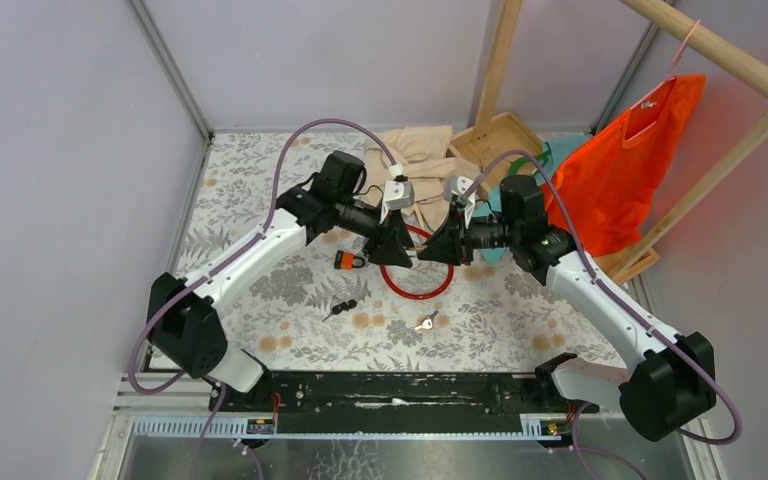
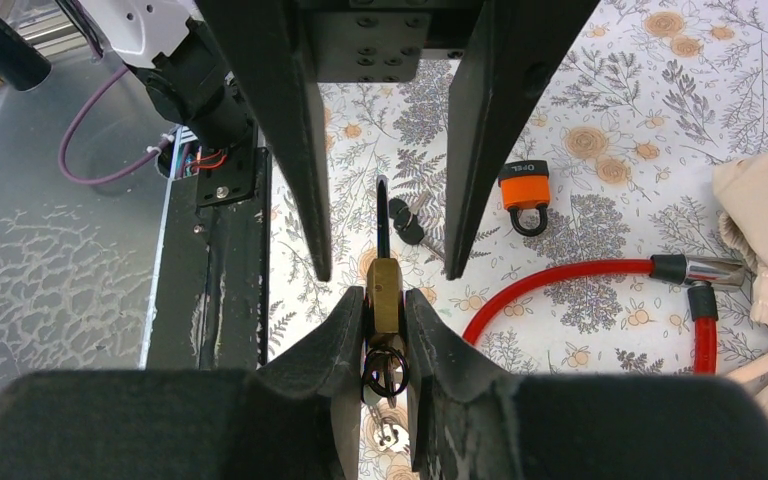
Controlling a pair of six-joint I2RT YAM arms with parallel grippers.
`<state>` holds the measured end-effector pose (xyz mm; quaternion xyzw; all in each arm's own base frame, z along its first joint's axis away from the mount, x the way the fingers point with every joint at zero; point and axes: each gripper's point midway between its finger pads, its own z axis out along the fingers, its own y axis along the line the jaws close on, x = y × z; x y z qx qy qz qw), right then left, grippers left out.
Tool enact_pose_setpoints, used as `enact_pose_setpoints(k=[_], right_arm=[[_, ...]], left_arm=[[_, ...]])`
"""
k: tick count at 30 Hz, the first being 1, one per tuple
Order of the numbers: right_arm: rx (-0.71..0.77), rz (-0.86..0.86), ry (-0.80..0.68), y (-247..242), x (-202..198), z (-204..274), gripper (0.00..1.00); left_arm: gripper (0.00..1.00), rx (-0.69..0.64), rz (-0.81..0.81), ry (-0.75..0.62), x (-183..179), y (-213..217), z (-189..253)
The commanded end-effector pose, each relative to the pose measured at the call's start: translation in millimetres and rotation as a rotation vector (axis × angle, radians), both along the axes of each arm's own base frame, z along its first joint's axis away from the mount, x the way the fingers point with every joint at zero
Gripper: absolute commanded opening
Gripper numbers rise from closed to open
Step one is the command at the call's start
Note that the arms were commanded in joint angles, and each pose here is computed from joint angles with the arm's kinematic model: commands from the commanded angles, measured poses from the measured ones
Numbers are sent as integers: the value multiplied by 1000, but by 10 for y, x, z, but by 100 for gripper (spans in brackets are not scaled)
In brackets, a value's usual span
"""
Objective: Lock with the key
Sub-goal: Place the lock at the center of the board.
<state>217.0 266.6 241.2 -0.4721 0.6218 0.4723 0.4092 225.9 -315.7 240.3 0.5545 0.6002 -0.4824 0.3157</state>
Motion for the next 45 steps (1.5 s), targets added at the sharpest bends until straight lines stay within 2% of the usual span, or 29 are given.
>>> enact_pose_setpoints(k=[1, 5, 7, 9, 11, 12, 15, 18, 21, 23, 26, 34, 45], right_arm=[[54, 16, -75, 3, -13, 247, 0], [55, 12, -77, 1, -7, 245, 0], [54, 8, -77, -3, -3, 242, 0], [51, 0, -78, -10, 12, 231, 0], [41, -17, -75, -15, 41, 208, 1], [37, -25, -73, -21, 54, 197, 6], [17, -43, -76, -47, 82, 169, 33], [-2, -56, -94, -80, 104, 147, 52], [-23, -48, -103, -105, 95, 120, 65], [-39, -32, -103, -114, 75, 97, 68], [-59, -16, -96, -123, 59, 56, 66], [-60, 7, -52, -87, 69, -18, 46], [-23, 19, -35, -51, 47, 86, 35]], left_arm=[[53, -12, 9, -6, 51, -66, -20], [40, 0, 3, 3, 12, -92, -67], [28, 4, 6, 5, 8, -92, -78], [12, 5, 12, 0, 20, -92, -65], [1, 3, 18, -12, 32, -91, -28], [0, 5, 23, -21, 42, -84, -11], [0, 34, 35, -65, 83, -46, 9], [0, 93, 41, -95, 104, 42, -57], [0, 142, 40, -104, 106, 107, -107], [0, 170, 35, -108, 111, 142, -143], [0, 180, 28, -103, 72, 170, -157], [0, 168, 17, -100, 5, 184, -141], [0, 183, 1, -78, -41, 151, -225]])
